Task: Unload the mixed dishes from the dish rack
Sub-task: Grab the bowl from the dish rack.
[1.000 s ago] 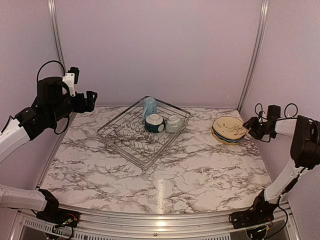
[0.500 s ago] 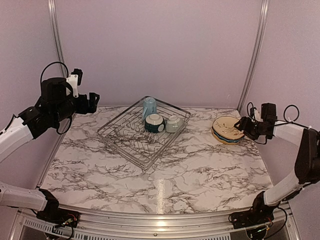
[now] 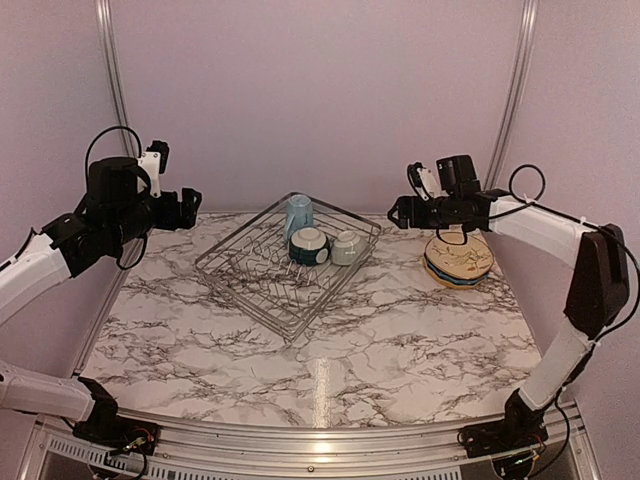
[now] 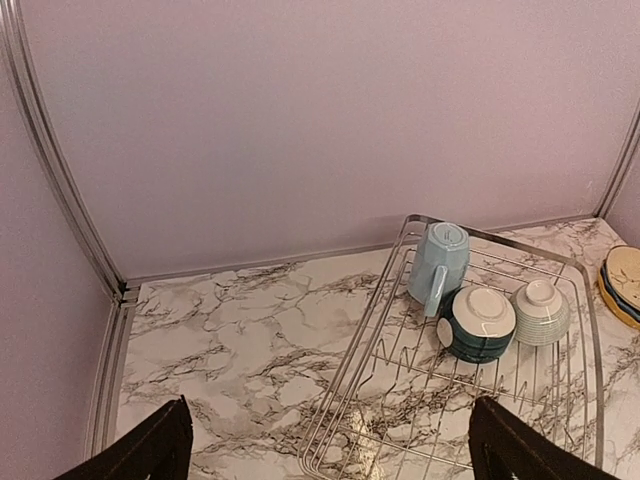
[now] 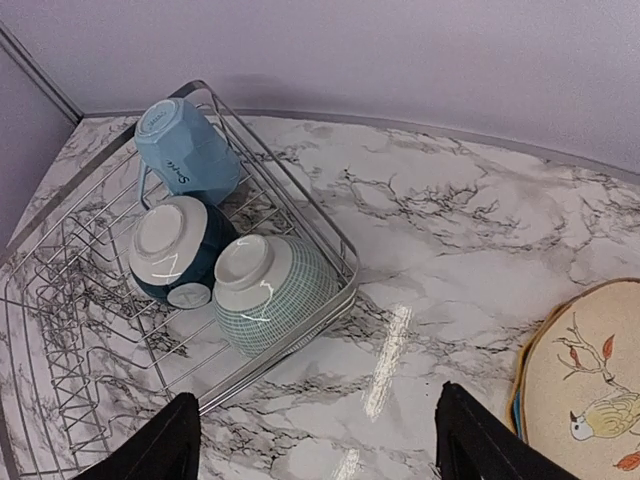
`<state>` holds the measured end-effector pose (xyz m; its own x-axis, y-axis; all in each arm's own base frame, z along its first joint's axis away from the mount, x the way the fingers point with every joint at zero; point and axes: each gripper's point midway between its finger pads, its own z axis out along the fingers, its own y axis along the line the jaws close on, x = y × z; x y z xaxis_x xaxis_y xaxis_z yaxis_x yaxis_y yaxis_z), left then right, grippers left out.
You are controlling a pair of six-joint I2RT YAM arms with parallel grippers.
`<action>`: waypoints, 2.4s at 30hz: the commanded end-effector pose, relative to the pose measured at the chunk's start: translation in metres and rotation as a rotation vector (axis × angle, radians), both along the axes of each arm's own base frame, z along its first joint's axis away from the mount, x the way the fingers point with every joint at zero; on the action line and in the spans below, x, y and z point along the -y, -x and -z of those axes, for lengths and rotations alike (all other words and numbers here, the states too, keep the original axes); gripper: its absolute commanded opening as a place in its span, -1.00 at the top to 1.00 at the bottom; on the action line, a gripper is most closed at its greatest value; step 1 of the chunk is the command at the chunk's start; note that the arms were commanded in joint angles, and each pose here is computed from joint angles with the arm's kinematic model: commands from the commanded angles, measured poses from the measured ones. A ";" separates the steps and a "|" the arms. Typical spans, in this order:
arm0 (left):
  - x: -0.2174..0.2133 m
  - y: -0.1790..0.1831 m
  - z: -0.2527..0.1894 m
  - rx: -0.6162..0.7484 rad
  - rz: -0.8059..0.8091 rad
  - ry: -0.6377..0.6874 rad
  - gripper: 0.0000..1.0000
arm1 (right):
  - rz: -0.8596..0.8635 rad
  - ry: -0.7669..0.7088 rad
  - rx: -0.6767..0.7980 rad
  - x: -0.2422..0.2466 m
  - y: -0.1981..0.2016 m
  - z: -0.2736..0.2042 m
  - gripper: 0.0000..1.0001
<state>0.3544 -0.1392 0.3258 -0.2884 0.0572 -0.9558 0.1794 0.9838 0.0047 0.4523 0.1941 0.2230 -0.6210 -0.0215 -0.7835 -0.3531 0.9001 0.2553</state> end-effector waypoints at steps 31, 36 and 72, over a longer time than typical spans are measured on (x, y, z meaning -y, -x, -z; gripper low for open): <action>0.012 -0.004 0.010 -0.031 0.047 0.034 -0.98 | -0.081 0.527 -0.099 -0.122 -0.075 0.110 -0.56; 0.010 -0.002 0.004 -0.019 0.041 0.036 -0.98 | -0.075 0.555 -0.093 -0.121 -0.081 0.118 -0.45; 0.005 -0.004 0.008 -0.022 0.018 0.010 -0.98 | -0.044 0.432 0.019 -0.129 -0.094 0.067 0.64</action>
<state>0.3593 -0.1501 0.3133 -0.3222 0.0511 -0.9453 0.2122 0.9770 -0.0195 0.5354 0.3171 0.1069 -0.6642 -0.4353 -0.6077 -0.4166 0.8906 -0.1826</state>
